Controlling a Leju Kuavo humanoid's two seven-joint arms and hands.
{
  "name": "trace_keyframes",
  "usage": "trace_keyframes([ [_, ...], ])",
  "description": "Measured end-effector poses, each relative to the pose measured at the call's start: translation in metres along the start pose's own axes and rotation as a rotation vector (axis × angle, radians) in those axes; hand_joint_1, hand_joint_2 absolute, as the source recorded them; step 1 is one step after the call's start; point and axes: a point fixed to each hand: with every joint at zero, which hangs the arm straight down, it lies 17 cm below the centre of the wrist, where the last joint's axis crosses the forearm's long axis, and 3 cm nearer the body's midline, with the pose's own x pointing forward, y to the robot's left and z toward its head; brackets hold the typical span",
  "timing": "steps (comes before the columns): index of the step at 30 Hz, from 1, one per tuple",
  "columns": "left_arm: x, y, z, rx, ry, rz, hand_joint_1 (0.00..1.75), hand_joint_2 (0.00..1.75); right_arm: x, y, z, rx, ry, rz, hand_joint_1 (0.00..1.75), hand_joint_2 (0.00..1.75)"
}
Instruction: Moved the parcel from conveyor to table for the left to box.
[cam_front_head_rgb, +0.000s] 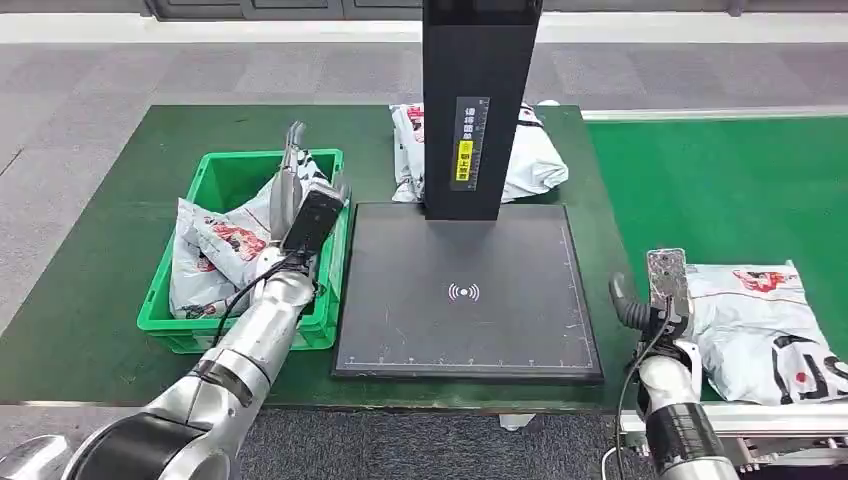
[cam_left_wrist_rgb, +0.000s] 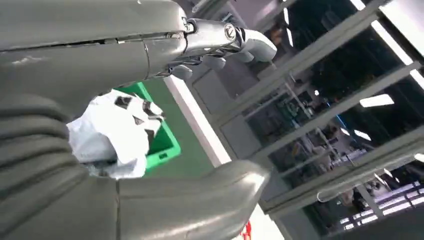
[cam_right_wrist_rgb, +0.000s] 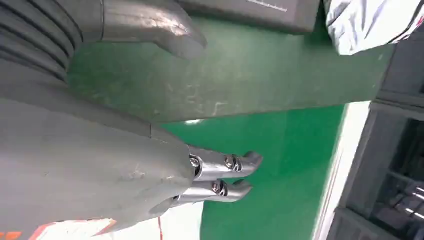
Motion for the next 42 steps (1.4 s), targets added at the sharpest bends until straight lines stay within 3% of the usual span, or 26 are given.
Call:
trace_keyframes([
  [6, 0.017, -0.066, 0.022, -0.187, 0.057, 0.199, 0.0, 1.75, -0.026, -0.059, -0.007, -0.136, 0.053, 0.188, 0.0, 1.75],
  [12, 0.035, -0.097, 0.034, -0.247, 0.076, 0.314, 0.0, 1.75, -0.049, -0.103, -0.009, -0.183, 0.09, 0.286, 0.0, 1.75],
  [21, 0.044, -0.127, 0.062, -0.275, 0.109, 0.4, 0.0, 1.75, -0.114, -0.157, 0.004, -0.173, 0.256, 0.445, 0.0, 1.75],
  [31, 0.033, -0.131, 0.074, -0.278, 0.127, 0.401, 0.0, 1.75, -0.185, -0.135, 0.031, 0.16, 0.539, 0.431, 0.0, 1.75],
  [38, 0.026, -0.131, 0.079, -0.295, 0.135, 0.404, 0.0, 1.75, -0.193, -0.101, 0.047, 0.47, 0.587, 0.442, 0.0, 1.75],
  [39, 0.025, -0.131, 0.079, -0.296, 0.134, 0.403, 0.0, 1.75, -0.193, -0.1, 0.048, 0.49, 0.586, 0.453, 0.38, 1.75],
  [40, 0.025, -0.13, 0.079, -0.297, 0.134, 0.402, 0.0, 1.75, -0.193, -0.1, 0.049, 0.501, 0.586, 0.461, 1.75, 1.75],
  [42, 0.024, -0.13, 0.079, -0.3, 0.135, 0.401, 0.0, 1.75, -0.194, -0.096, 0.052, 0.542, 0.576, 0.481, 1.75, 1.75],
])
